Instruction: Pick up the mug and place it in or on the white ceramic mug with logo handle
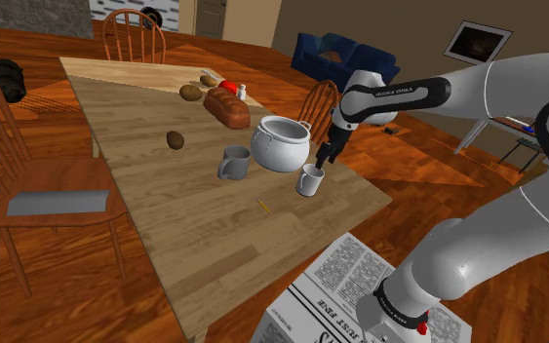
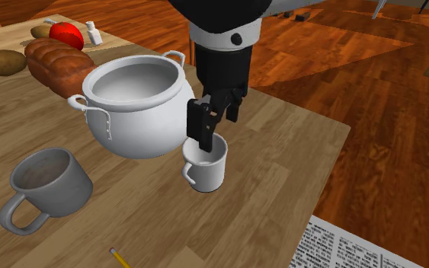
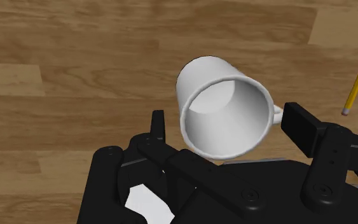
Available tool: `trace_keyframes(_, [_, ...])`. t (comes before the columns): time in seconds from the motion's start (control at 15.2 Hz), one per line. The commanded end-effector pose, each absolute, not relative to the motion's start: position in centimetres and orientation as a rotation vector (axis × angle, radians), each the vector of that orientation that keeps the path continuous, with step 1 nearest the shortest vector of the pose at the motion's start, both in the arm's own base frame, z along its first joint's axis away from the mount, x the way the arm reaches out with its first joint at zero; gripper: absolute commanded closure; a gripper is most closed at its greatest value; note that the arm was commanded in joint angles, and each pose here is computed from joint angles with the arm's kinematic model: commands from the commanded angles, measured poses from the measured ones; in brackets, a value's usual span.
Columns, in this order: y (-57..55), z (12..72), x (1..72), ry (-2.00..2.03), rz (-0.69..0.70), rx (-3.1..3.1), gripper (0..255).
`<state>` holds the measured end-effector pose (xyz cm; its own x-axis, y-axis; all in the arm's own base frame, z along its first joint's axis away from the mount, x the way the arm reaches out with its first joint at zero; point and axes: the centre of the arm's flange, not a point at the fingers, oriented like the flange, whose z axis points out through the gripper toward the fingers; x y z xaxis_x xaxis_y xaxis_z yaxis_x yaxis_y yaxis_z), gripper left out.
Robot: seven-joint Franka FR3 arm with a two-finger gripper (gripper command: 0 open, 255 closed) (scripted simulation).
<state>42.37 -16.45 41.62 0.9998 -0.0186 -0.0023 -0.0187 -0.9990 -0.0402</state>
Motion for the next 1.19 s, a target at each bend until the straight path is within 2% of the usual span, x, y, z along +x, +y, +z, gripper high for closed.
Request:
trace_keyframes(0.0, [-18.3, 39.9, 43.7, 0.063, -0.011, -3.083, 0])
trace_keyframes(0.59, [-19.2, 34.9, 44.5, 0.084, -0.019, -3.071, 0])
trace_keyframes(1.12, [-19.2, 34.9, 44.5, 0.084, -0.018, -3.071, 0])
